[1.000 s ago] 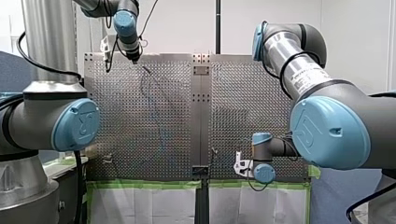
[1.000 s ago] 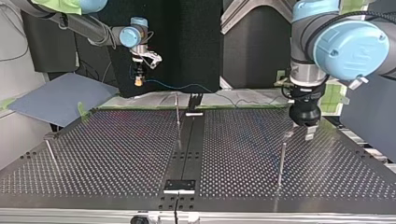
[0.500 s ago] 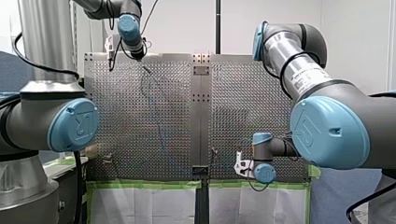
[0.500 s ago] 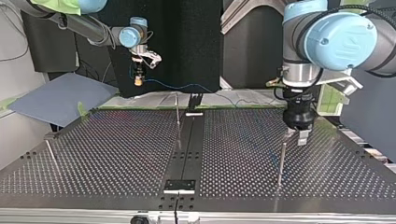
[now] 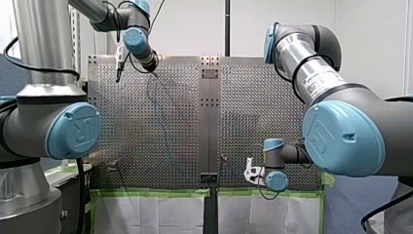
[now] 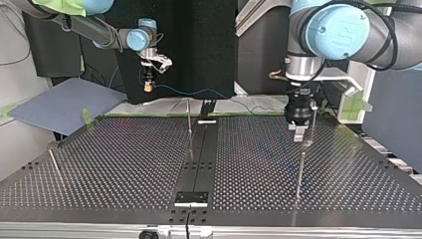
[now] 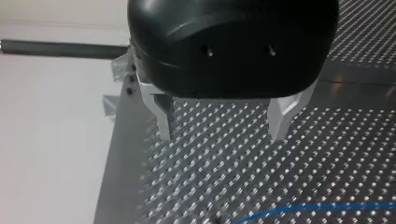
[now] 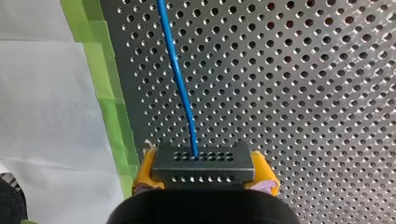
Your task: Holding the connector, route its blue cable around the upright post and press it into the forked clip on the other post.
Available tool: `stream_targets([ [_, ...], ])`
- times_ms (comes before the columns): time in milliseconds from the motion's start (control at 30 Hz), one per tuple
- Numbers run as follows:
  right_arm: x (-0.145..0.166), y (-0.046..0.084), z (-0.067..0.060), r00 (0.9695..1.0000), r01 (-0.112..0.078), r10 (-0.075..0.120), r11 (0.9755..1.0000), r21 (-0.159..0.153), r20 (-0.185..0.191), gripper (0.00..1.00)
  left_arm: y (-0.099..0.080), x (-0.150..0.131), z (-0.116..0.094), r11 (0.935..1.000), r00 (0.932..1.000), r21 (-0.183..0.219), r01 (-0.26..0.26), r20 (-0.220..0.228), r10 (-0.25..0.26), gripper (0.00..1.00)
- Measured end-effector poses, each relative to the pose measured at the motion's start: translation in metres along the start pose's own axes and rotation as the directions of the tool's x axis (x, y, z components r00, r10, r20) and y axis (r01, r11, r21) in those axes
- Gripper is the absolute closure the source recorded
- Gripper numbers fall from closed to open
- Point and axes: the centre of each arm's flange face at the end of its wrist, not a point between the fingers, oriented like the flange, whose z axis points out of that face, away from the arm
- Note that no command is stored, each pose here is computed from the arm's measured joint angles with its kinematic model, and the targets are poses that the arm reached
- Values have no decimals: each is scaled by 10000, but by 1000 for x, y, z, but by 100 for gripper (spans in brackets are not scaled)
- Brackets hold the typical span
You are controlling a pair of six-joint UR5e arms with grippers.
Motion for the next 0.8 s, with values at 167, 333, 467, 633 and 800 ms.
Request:
stream_targets([
  [167, 0, 1, 0, 10000, -49, 49, 10000, -11, -7, 100, -11, 7, -2, 9983, 9988, 393, -424, 248, 415, 0],
  [333, 0, 2, 0, 10000, -61, 61, 10000, -29, 23, 100, -22, 14, 4, 9939, 9959, 731, -822, 438, 791, 0],
  [467, -1, 2, 0, 9999, -50, 50, 10000, -40, 90, 100, -32, 26, 16, 9879, 9914, 931, -1238, 534, 1192, 0],
  [633, -2, 2, -1, 9999, -16, 17, 10000, -50, 166, 100, -37, 38, 30, 9826, 9841, 756, -1698, 665, 1649, 0],
  [800, -2, 2, -2, 9998, -5, 6, 10000, -49, 199, 100, -36, 38, 34, 9774, 9752, 306, -2089, 811, 2059, 0],
])
